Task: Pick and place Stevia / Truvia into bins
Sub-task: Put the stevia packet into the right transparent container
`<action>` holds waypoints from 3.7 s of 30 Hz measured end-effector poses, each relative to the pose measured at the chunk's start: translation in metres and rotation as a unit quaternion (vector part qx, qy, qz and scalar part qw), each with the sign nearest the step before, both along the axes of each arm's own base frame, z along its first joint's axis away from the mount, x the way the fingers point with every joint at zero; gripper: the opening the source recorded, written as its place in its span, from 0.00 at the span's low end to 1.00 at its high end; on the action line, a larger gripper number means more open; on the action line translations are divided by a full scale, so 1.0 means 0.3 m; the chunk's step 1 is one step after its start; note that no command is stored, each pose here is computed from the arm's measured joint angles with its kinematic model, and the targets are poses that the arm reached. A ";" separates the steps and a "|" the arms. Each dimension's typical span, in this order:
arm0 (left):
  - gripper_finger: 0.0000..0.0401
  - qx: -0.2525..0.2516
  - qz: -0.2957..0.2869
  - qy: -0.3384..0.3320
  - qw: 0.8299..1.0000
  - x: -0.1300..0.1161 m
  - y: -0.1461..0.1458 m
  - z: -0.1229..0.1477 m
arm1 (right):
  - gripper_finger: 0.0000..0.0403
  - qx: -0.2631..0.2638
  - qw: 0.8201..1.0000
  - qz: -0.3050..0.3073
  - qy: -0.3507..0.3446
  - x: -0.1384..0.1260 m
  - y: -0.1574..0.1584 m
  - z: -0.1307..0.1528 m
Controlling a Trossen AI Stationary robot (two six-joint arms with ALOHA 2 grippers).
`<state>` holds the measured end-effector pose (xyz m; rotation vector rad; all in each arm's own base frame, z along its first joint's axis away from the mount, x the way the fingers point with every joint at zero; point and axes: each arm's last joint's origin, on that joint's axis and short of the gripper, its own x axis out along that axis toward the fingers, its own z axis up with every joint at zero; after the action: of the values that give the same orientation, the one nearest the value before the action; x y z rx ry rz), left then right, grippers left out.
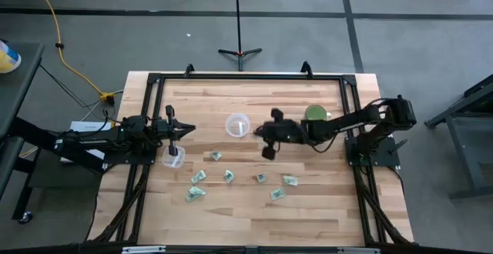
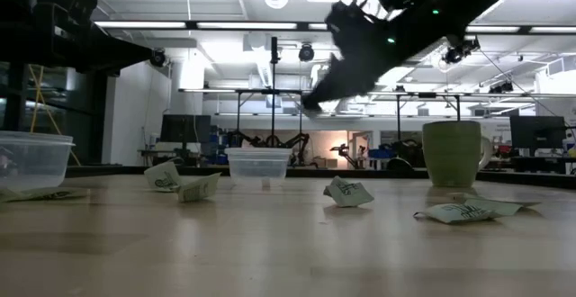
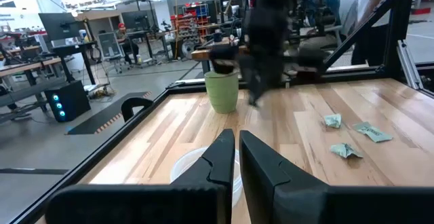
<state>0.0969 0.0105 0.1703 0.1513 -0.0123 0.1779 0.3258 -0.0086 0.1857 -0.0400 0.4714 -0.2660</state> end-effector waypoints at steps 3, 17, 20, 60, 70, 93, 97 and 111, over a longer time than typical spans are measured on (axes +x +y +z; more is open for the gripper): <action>0.15 0.000 0.000 0.000 1.000 0.000 0.000 0.000 | 0.02 -0.020 0.999 -0.007 -0.049 0.029 -0.048 0.001; 0.15 0.000 0.000 0.002 1.000 0.000 0.000 -0.002 | 0.02 -0.023 0.995 0.026 -0.096 0.169 -0.140 -0.133; 0.15 0.000 0.000 0.003 1.000 0.000 0.000 -0.002 | 0.01 -0.034 0.997 0.028 -0.066 0.209 -0.145 -0.127; 0.15 -0.001 0.000 0.006 1.000 0.000 0.000 -0.004 | 0.58 0.009 0.971 0.233 -0.056 0.422 0.024 -0.190; 0.15 0.000 0.000 0.006 1.000 0.000 0.000 -0.004 | 0.58 0.022 0.975 0.218 0.022 0.559 0.001 -0.201; 0.15 0.000 0.000 0.006 1.000 0.000 0.000 -0.004 | 0.17 0.054 0.972 0.206 0.097 0.602 -0.034 -0.227; 0.15 0.000 0.000 0.006 1.000 0.000 0.000 -0.004 | 0.05 0.053 0.973 0.205 0.096 0.603 -0.034 -0.222; 0.15 -0.001 0.000 0.006 1.000 0.000 0.000 -0.004 | 0.01 0.030 0.976 0.196 0.088 0.574 -0.036 -0.074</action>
<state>0.0970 0.0105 0.1692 0.1511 -0.0004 0.1773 0.4981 -0.0195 0.1635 -0.0969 0.6360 0.1404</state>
